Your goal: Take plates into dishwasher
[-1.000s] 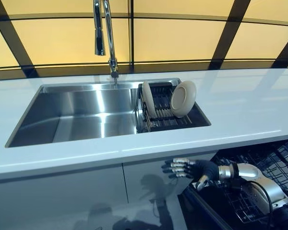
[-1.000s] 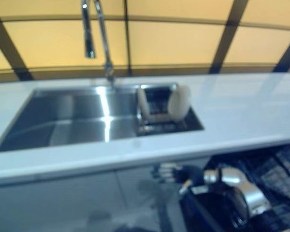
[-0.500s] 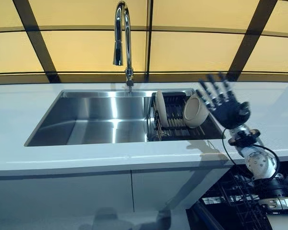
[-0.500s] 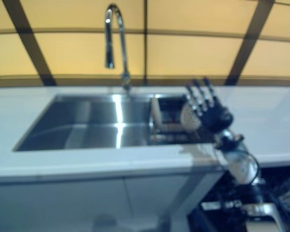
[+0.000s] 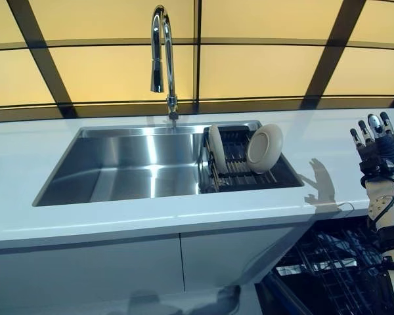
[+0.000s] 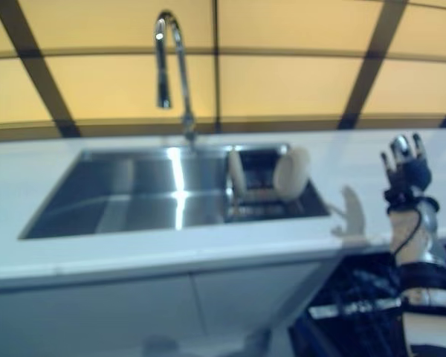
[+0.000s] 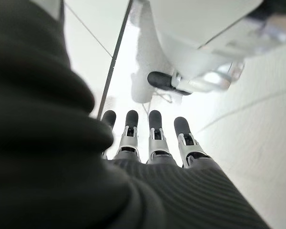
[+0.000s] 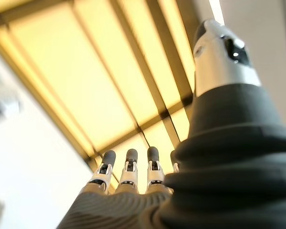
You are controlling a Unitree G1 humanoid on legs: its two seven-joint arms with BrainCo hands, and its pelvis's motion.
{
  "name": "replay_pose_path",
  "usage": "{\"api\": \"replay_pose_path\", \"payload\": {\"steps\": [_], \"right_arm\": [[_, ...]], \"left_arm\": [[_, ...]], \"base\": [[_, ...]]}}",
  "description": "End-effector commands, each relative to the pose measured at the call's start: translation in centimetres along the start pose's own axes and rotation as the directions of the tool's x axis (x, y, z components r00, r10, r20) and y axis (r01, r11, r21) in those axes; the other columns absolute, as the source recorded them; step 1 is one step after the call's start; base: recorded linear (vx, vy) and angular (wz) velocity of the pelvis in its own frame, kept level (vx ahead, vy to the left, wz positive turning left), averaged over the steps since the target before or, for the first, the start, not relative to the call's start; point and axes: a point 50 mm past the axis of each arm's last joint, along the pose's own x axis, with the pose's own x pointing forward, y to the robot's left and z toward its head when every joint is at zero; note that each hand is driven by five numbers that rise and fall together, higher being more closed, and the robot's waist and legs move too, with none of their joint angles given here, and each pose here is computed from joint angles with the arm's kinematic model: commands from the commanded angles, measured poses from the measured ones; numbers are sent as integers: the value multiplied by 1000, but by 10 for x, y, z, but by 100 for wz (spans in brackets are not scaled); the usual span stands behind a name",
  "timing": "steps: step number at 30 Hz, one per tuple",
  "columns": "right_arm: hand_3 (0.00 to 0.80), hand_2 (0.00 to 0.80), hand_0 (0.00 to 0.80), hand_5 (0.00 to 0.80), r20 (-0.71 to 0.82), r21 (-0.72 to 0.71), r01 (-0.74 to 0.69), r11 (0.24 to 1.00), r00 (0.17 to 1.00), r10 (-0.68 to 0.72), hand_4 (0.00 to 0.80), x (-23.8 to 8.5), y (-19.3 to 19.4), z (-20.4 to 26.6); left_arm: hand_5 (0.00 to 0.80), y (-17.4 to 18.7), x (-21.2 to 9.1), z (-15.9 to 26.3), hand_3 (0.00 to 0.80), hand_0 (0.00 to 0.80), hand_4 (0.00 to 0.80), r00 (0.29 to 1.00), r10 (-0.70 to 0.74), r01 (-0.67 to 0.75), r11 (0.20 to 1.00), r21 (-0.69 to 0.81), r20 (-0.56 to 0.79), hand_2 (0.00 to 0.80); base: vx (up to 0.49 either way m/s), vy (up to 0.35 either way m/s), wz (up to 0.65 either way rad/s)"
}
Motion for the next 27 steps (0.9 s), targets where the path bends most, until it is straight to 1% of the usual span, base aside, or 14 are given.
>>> {"api": "replay_pose_path", "payload": {"steps": [1, 3, 4, 7, 9, 10, 12, 15, 18, 19, 24, 27], "right_arm": [[0, 0, 0, 0, 175, -218, -15, 976, 983, 54, 0, 25, 45, 49], [0, 0, 0, 0, 183, -337, 24, 941, 982, 40, 0, 30, 53, 55], [0, 0, 0, 0, 175, -398, 44, 916, 984, 29, 0, 32, 55, 58], [0, 0, 0, 0, 116, -517, 50, 855, 993, 12, 0, 37, 57, 56], [0, 0, 0, 0, 79, -557, 53, 828, 997, -11, 0, 37, 56, 50], [0, 0, 0, 0, 71, -570, 56, 820, 997, -18, 0, 37, 56, 48], [0, 0, 0, 0, 16, -578, 12, 816, 1000, -4, 0, 37, 57, 39], [0, 0, 0, 0, -17, -607, -10, 795, 1000, 0, 0, 36, 57, 30], [0, 0, 0, 0, -37, -620, -42, 784, 999, 24, 0, 37, 61, 26], [0, 0, 0, 0, -56, -639, -61, 767, 998, 34, 0, 36, 63, 23], [0, 0, 0, 0, -114, -686, -102, 720, 993, 32, 0, 35, 64, 17], [0, 0, 0, 0, -147, -680, -119, 724, 989, 24, 0, 36, 64, 14]], "left_arm": [[0, 12, -5, 34, 0, 0, 0, 996, 51, -42, 993, -107, 79, 0], [0, 4, -4, 46, 0, 0, 0, 992, 45, -23, 984, -176, 121, 0], [0, -1, -2, 47, 0, 0, 0, 991, 32, -8, 983, -182, 129, 0], [0, -5, 0, 32, 0, 0, 0, 994, 30, -9, 981, -191, 103, 0], [0, -5, 1, 23, 0, 0, 0, 997, 21, -8, 986, -169, 78, 0], [0, -5, 1, 20, 0, 0, 0, 998, 15, -4, 988, -154, 68, 0], [0, -7, 2, 15, 0, 0, 0, 999, 7, -2, 992, -126, 43, 0], [0, -10, 2, 28, 0, 0, 0, 997, 14, -5, 993, -122, 73, 0], [0, -5, 0, 39, 0, 0, 0, 994, 33, -19, 992, -128, 107, 0], [0, -3, -1, 42, 0, 0, 0, 993, 41, -26, 991, -129, 114, 0], [0, 5, -3, 40, 0, 0, 0, 991, 57, -39, 988, -147, 117, 0], [0, 7, -3, 36, 0, 0, 0, 993, 56, -41, 990, -137, 107, 0]], "base": [[1, -241, -50], [33, -258, -31], [93, -221, -3], [164, -165, 4], [123, -37, 5], [182, 49, 21], [160, 105, 30], [44, 96, 4], [7, 66, -3], [30, 31, -6], [48, -9, 0], [32, -53, 1]]}}
